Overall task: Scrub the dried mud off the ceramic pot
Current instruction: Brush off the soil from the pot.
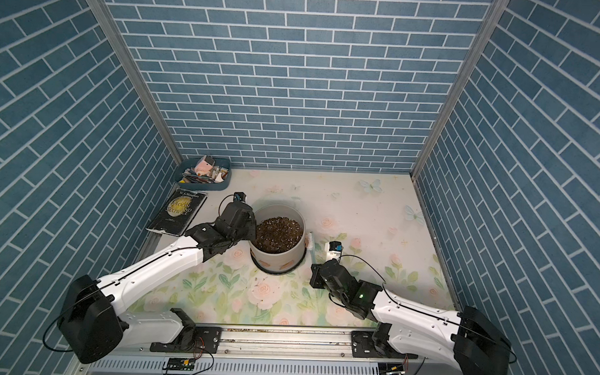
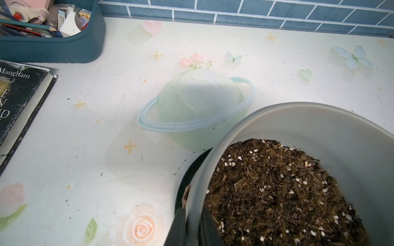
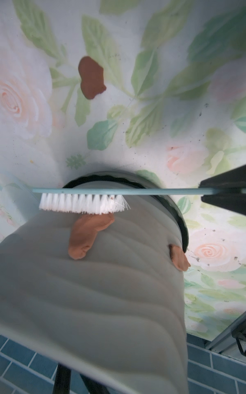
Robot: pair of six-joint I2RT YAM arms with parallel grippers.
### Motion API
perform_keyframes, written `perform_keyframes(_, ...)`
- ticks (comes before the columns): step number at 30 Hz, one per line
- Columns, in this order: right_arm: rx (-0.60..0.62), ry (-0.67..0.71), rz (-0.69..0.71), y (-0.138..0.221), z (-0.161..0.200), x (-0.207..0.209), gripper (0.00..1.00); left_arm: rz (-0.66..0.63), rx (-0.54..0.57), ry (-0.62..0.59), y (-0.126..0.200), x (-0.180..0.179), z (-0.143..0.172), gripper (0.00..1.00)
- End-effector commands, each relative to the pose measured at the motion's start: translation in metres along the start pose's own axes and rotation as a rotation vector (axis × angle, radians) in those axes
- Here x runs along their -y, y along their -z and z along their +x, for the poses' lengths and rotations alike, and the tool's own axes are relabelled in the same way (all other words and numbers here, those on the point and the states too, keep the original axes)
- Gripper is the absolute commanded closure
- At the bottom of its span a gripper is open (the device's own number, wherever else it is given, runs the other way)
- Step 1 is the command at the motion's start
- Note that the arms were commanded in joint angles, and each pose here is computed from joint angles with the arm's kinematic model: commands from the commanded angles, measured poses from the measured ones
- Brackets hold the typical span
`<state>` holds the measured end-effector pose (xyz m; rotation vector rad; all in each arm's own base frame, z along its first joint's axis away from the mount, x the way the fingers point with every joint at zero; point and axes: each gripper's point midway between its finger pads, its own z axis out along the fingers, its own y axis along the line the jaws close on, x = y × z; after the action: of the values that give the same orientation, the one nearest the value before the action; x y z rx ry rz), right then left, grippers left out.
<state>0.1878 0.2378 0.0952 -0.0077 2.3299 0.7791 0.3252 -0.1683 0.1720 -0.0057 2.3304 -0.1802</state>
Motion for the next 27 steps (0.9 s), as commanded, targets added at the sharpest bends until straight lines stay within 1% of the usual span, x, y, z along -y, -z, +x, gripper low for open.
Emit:
perform_keyframes(1, -0.036, 0.021, 0.136, 0.003, 0.001, 0.028, 1.00, 0.036, -0.012, 0.005, 0.004, 0.005, 0.005, 1.00)
perform_keyframes(6, -0.169, 0.145, 0.312, -0.006, 0.017, 0.053, 1.00, 0.037, -0.010, 0.008, 0.004, 0.005, 0.004, 1.00)
perform_keyframes(8, -0.196, 0.192, 0.379, -0.006, 0.018, 0.060, 1.00, 0.035, -0.006, 0.009, 0.005, 0.005, 0.003, 1.00)
perform_keyframes(10, -0.181, 0.207, 0.384, -0.004, 0.012, 0.058, 1.00, 0.027, -0.002, 0.011, 0.005, 0.004, 0.001, 1.00)
perform_keyframes(13, -0.127, 0.215, 0.314, 0.002, -0.004, 0.040, 1.00, 0.021, 0.008, 0.017, 0.005, 0.004, -0.002, 0.94)
perform_keyframes(16, -0.052, 0.218, 0.239, 0.015, -0.021, 0.020, 1.00, 0.021, 0.017, 0.021, 0.003, 0.007, -0.008, 0.82)
perform_keyframes(17, -0.027, 0.214, 0.212, 0.020, -0.026, 0.014, 1.00, 0.019, 0.019, 0.021, 0.001, 0.008, -0.011, 0.76)
perform_keyframes(18, -0.005, 0.208, 0.188, 0.025, -0.031, 0.009, 1.00, 0.018, 0.026, 0.019, 0.000, 0.010, -0.016, 0.65)
perform_keyframes(21, 0.032, 0.189, 0.147, 0.035, -0.037, 0.004, 1.00, 0.019, 0.054, 0.010, -0.004, 0.016, -0.030, 0.43)
perform_keyframes(22, 0.035, 0.181, 0.142, 0.036, -0.037, 0.004, 1.00, 0.021, 0.067, 0.005, -0.005, 0.018, -0.034, 0.38)
perform_keyframes(24, 0.038, 0.166, 0.139, 0.037, -0.035, 0.007, 1.00, 0.026, 0.084, -0.016, -0.009, 0.022, -0.041, 0.32)
perform_keyframes(27, 0.040, 0.142, 0.137, 0.036, -0.031, 0.012, 1.00, 0.013, 0.085, -0.046, -0.018, 0.023, -0.044, 0.27)
